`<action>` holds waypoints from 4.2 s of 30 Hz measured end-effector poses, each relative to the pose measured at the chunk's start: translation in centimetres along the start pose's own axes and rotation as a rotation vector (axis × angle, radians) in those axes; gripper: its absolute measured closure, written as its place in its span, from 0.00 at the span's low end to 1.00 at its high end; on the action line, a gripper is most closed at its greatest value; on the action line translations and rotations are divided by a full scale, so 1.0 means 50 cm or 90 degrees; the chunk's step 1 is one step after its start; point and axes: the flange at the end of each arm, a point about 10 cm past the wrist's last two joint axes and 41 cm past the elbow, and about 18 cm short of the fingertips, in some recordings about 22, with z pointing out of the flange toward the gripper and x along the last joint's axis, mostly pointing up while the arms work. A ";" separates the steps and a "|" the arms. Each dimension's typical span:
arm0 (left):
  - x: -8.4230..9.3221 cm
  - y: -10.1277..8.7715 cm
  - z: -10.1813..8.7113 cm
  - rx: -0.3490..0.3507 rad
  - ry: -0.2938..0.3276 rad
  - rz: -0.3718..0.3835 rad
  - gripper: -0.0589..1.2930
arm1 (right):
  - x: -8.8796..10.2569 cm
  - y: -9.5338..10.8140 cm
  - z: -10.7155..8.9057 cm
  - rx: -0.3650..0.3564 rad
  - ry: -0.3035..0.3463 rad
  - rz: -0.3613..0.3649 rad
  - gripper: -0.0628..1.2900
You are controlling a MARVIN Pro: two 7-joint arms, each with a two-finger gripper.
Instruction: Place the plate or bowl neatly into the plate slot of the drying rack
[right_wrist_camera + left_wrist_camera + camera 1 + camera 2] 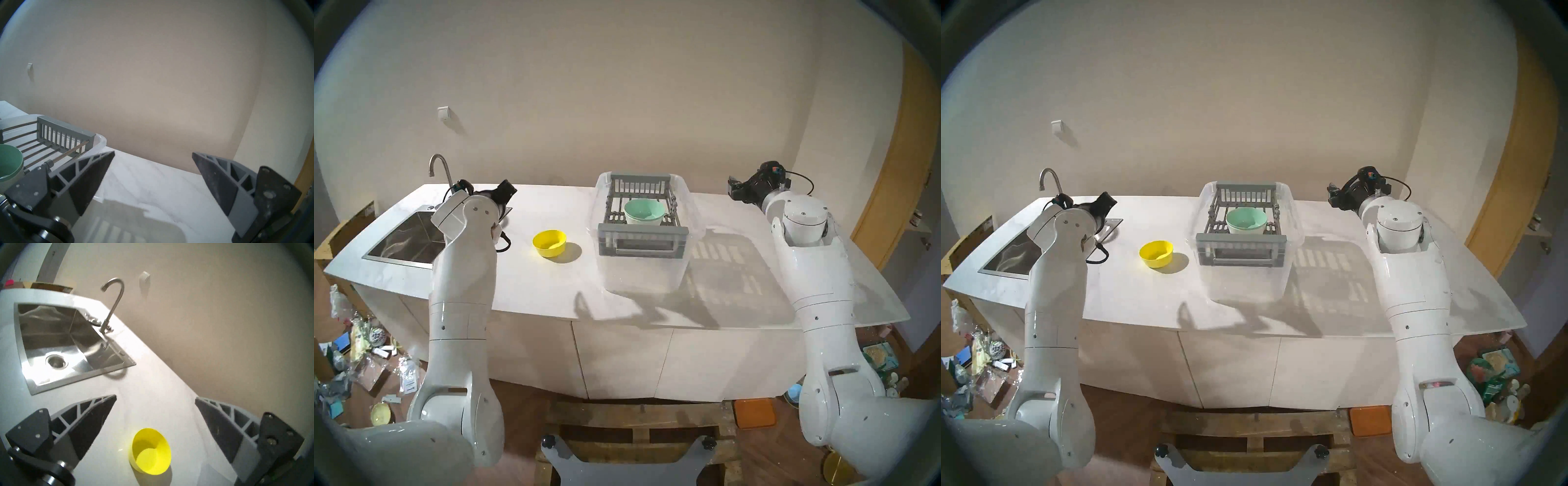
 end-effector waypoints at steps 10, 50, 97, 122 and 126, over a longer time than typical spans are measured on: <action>-0.031 -0.014 0.024 0.016 -0.038 -0.012 0.03 | 0.000 0.000 0.000 0.000 0.001 0.000 0.04; -0.167 -0.007 0.173 0.088 -0.161 0.087 0.03 | 0.001 0.000 0.000 0.000 0.001 0.000 0.04; -0.160 0.010 0.230 0.124 -0.218 0.044 0.97 | 0.001 0.000 0.000 0.000 0.001 0.000 0.04; 0.122 0.254 0.029 -0.024 -0.002 0.136 0.97 | 0.001 0.001 0.000 0.000 0.001 0.000 0.04; 0.063 0.315 0.017 -0.045 -0.046 0.153 0.97 | 0.001 0.001 0.000 0.000 0.001 0.000 0.04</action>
